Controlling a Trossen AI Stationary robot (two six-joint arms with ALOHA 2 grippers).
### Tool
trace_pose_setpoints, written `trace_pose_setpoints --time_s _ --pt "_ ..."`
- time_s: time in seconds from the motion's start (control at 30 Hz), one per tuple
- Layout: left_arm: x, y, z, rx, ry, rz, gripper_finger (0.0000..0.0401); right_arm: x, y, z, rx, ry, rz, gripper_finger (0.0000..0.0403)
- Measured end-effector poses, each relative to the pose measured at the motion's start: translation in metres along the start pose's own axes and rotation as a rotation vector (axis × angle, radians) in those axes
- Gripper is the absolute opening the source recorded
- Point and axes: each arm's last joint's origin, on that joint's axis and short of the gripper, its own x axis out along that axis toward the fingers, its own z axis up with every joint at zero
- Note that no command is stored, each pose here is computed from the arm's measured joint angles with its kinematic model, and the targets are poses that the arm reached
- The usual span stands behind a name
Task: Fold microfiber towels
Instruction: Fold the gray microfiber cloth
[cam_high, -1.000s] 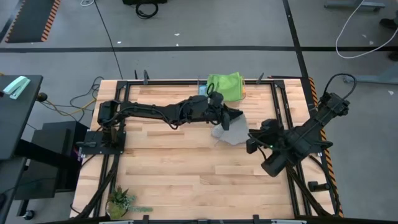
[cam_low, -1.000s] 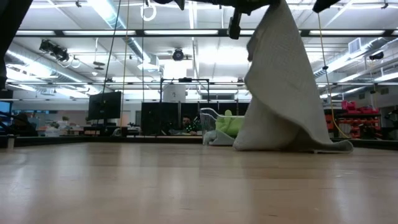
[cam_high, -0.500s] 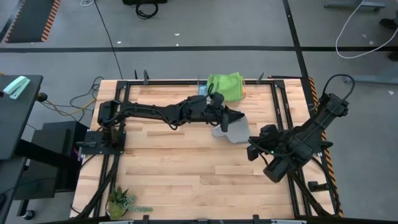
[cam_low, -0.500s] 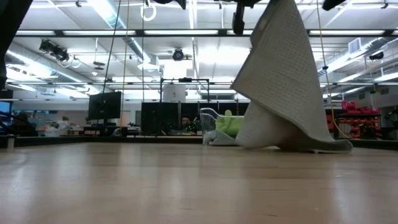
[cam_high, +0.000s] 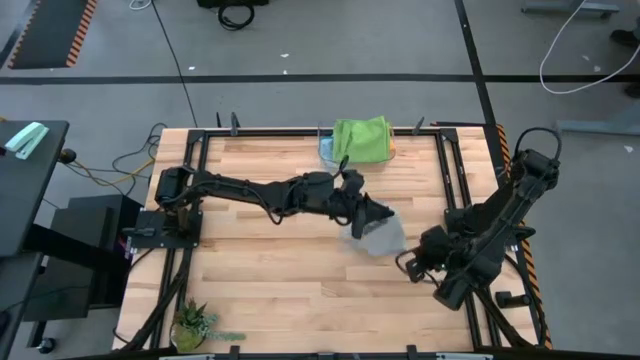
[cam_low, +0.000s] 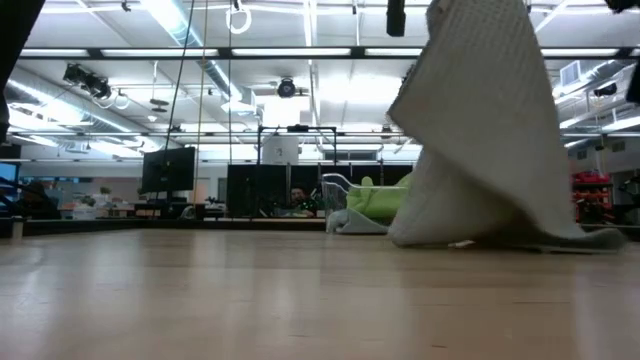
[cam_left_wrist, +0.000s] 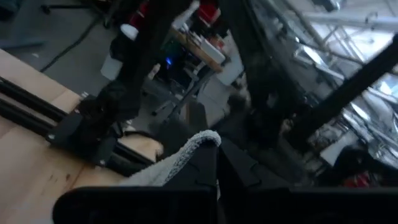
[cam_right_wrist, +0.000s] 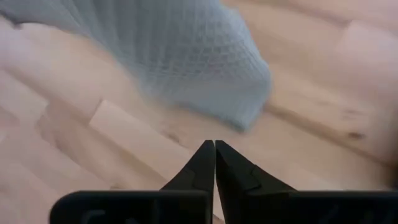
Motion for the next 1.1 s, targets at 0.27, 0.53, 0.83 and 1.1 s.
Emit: trace_pose_setpoints --time_s 0.27,0.53,0.83,1.1 --pt "0.0 -0.003 0.009 -0.102 -0.073 -0.048 0.0006 0.045 -0.032 -0.056 0.049 0.076 0.181 0.0073" --pt "-0.002 -0.014 0.013 -0.156 -0.14 -0.141 0.0006 0.065 -0.054 -0.08 0.05 0.151 0.29 0.0105" --pt "-0.002 -0.015 0.012 -0.2 -0.17 -0.109 0.0006 0.075 -0.055 -0.063 0.05 0.026 0.208 0.0107" --pt "-0.002 -0.013 0.014 -0.205 -0.18 -0.1 0.0006 0.09 -0.024 -0.042 0.034 0.007 0.274 0.0107"
